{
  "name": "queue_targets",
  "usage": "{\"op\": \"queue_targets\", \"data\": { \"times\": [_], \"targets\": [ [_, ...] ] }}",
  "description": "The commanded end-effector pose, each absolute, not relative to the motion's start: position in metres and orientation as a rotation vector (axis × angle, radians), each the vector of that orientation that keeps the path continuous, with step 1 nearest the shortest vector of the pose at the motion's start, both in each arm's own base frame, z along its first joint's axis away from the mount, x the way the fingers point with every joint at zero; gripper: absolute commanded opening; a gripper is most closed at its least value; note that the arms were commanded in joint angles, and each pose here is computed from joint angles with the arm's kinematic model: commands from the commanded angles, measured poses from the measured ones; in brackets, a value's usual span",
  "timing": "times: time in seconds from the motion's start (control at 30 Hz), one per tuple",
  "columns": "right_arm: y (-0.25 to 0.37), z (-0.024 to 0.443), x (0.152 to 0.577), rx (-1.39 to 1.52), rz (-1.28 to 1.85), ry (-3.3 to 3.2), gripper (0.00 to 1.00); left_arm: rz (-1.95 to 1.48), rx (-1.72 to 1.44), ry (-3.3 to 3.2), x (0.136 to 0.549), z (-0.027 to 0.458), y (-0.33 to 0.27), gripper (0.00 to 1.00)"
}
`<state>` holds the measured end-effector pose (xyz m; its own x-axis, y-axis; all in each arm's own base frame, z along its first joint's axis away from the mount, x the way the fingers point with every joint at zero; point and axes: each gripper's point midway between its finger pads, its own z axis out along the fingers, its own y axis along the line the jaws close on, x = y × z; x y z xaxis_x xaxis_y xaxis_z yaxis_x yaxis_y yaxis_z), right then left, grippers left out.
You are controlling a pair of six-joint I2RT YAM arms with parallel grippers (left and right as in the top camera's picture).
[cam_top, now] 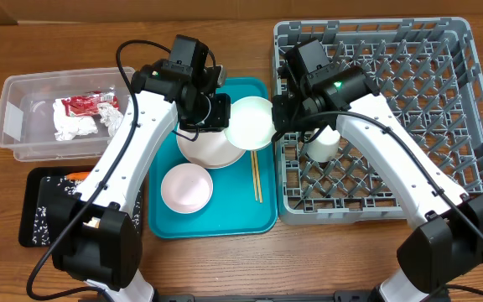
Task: Sort waste into correct bins and load items into the dishwasher
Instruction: 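Lift the white bowl and pass it to the right gripper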
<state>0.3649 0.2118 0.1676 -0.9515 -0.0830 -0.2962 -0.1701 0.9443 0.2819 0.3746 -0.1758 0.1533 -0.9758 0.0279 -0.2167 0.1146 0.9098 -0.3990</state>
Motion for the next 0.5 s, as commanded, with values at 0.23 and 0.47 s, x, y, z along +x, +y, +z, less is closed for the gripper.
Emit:
{"op": "queue_targets", "data": {
  "times": [0.23,0.47],
  "targets": [
    [0.2175,0.1691,0.364,-0.198,0.481,2.808,0.04,-0.653,0.15,2.826,0.3748,0.1676,-0.1825,0.04],
    [0.2195,0.1711,0.3681,-0.199,0.489,2.787,0.04,-0.654,0.15,2.825,0.3748,0.1677,-0.1827,0.13]
  ]
}}
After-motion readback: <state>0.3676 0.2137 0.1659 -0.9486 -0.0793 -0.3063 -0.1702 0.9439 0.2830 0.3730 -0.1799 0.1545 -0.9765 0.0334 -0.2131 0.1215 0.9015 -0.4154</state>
